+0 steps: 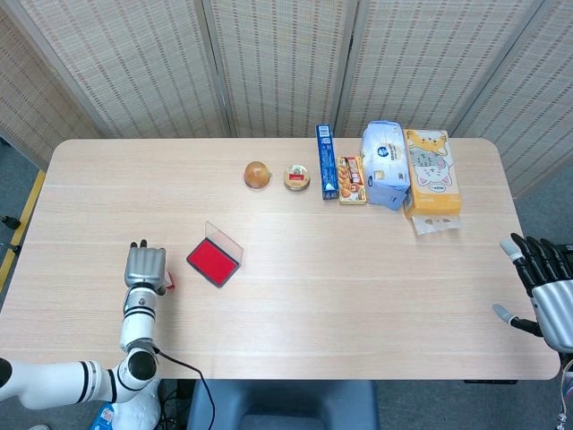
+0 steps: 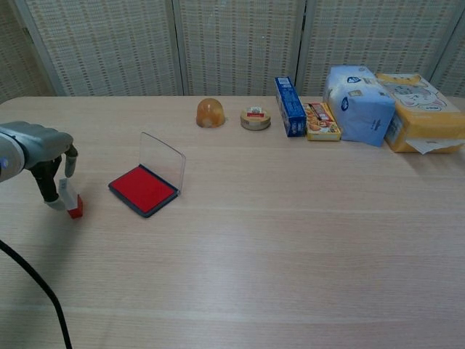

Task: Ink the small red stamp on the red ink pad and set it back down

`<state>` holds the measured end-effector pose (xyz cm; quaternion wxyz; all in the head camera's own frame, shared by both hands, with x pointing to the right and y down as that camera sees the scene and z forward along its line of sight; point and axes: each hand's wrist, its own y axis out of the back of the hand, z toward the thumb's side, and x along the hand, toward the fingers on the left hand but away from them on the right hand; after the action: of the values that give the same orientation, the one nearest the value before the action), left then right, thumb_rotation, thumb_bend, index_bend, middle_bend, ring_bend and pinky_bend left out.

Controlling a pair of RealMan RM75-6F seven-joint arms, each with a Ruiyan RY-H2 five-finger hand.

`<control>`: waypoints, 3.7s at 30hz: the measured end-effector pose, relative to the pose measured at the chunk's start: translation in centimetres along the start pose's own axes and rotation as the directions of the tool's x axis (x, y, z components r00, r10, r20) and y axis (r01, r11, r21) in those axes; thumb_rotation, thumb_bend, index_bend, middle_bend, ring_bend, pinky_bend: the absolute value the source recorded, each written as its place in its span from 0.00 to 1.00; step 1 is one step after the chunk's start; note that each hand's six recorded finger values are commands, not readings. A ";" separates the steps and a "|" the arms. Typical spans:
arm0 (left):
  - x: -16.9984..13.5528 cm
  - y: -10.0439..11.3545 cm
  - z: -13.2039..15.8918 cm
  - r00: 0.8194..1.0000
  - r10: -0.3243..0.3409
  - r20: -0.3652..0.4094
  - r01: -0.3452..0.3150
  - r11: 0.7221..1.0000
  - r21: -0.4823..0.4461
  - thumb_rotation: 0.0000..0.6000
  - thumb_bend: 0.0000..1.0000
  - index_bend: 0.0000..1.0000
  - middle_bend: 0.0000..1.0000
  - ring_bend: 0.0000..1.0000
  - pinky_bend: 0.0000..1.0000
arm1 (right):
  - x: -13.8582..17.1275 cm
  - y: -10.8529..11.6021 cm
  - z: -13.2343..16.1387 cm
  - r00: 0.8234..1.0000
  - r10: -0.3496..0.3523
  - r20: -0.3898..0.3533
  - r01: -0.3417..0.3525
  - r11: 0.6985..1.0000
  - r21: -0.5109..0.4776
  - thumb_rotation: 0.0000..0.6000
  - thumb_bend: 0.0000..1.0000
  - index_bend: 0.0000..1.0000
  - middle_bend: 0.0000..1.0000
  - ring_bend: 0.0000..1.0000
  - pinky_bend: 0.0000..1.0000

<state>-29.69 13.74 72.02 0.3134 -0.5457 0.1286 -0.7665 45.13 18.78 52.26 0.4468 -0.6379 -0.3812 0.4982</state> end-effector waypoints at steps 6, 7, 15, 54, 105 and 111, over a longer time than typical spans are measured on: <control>0.0 -0.1 0.4 1.000 -0.025 -0.008 0.025 1.000 -0.003 0.66 0.16 0.40 0.58 0.17 0.22 | 0.0 0.1 0.0 1.000 -0.006 0.001 0.006 1.000 -0.004 1.00 0.14 0.00 0.00 0.00 0.00; -0.1 0.0 0.5 1.000 -0.027 -0.010 0.027 1.000 -0.001 0.65 0.16 0.40 0.58 0.17 0.22 | 0.1 0.1 0.0 1.000 -0.007 0.001 0.007 1.000 -0.003 1.00 0.14 0.00 0.00 0.00 0.00; -0.3 0.5 1.1 1.000 -0.020 -0.008 0.020 1.000 0.012 0.74 0.17 0.41 0.59 0.18 0.22 | 0.3 0.3 0.0 1.000 -0.014 -0.004 0.014 1.000 -0.003 1.00 0.14 0.00 0.00 0.00 0.00; 0.2 0.3 0.5 0.999 -0.033 -0.007 0.033 0.999 -0.010 0.93 0.28 0.48 0.65 0.21 0.22 | 0.4 0.4 -0.1 1.000 -0.025 0.000 0.025 1.000 0.004 1.00 0.15 0.00 0.00 0.00 0.00; 0.0 3.1 -2.2 0.990 0.135 0.029 -0.134 0.990 -0.048 1.00 0.39 0.72 1.00 0.70 0.50 | -0.2 -0.1 -0.6 0.999 -0.004 0.033 0.004 1.000 0.001 1.00 0.15 0.00 0.00 0.00 0.00; 0.7 3.5 -1.4 0.989 0.129 0.069 -0.126 0.991 -0.053 1.00 0.44 0.73 1.00 0.74 0.63 | -0.5 -0.1 -1.0 0.999 0.002 0.048 -0.002 1.000 -0.003 1.00 0.15 0.00 0.00 0.00 0.00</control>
<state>-29.96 10.35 70.12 0.3530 -0.5710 0.1703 -0.7213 45.97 18.17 52.64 0.4361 -0.6268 -0.3918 0.5132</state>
